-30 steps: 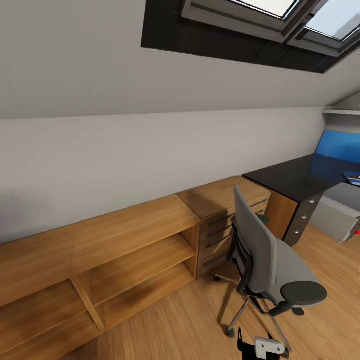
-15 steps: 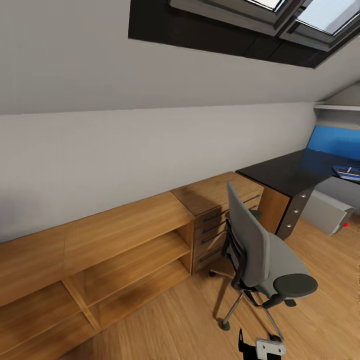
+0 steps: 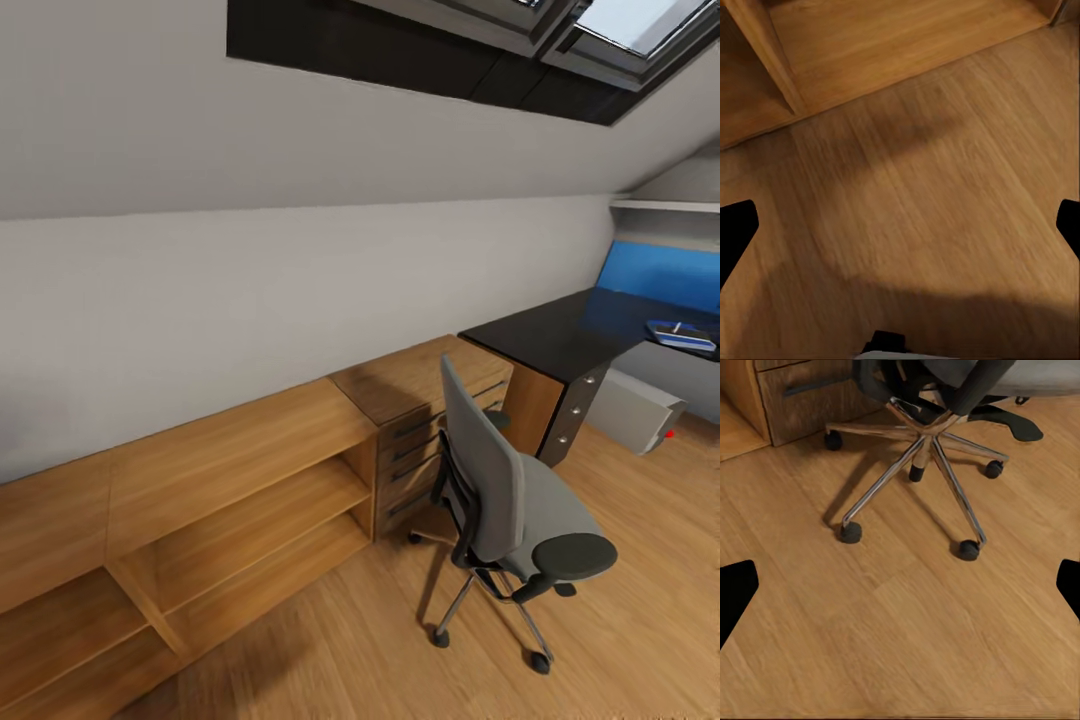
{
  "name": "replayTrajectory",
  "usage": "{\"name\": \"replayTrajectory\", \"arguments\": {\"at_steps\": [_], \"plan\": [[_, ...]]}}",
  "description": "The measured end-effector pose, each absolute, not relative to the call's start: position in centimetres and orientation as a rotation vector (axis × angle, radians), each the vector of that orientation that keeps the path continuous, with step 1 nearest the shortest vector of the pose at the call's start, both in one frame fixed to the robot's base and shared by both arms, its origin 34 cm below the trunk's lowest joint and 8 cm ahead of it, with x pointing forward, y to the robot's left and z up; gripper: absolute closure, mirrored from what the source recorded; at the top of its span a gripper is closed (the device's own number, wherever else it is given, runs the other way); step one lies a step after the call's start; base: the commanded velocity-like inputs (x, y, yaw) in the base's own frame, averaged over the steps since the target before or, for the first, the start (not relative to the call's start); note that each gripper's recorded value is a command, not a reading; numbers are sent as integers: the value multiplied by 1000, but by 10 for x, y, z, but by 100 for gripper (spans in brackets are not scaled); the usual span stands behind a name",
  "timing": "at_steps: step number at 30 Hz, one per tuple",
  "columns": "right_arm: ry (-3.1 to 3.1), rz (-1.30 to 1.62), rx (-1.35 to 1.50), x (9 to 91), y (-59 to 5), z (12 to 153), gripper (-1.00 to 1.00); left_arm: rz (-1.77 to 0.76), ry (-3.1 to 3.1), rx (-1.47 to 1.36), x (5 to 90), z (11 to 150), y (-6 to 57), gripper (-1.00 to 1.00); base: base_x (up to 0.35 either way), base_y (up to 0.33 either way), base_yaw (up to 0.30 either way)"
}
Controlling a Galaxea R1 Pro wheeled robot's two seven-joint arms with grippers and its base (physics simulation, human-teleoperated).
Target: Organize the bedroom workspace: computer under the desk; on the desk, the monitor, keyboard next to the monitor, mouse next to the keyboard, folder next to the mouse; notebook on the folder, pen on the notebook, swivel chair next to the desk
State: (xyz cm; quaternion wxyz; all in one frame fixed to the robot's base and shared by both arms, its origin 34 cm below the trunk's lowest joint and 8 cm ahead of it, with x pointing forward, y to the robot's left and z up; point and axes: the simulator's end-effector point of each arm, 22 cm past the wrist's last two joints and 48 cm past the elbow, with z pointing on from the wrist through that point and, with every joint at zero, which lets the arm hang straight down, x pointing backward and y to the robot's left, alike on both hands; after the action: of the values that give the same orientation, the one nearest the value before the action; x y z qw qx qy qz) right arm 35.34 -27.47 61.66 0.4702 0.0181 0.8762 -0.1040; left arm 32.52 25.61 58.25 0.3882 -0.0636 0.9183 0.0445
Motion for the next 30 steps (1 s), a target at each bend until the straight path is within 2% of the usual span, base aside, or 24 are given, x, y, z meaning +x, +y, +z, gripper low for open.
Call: {"name": "replayTrajectory", "arguments": {"at_steps": [17,24,30], "plan": [[2182,-232,2,340,-267,610,-100,119,2303,-157,318,588,257,-100,0,0,-122],[2186,-234,1,338,-268,609,-100,122,2308,-158,316,587,257,-100,3,4,-240],[2185,-235,-2,338,-269,609,-100,123,2309,-158,316,587,257,-100,172,217,-281]]}}
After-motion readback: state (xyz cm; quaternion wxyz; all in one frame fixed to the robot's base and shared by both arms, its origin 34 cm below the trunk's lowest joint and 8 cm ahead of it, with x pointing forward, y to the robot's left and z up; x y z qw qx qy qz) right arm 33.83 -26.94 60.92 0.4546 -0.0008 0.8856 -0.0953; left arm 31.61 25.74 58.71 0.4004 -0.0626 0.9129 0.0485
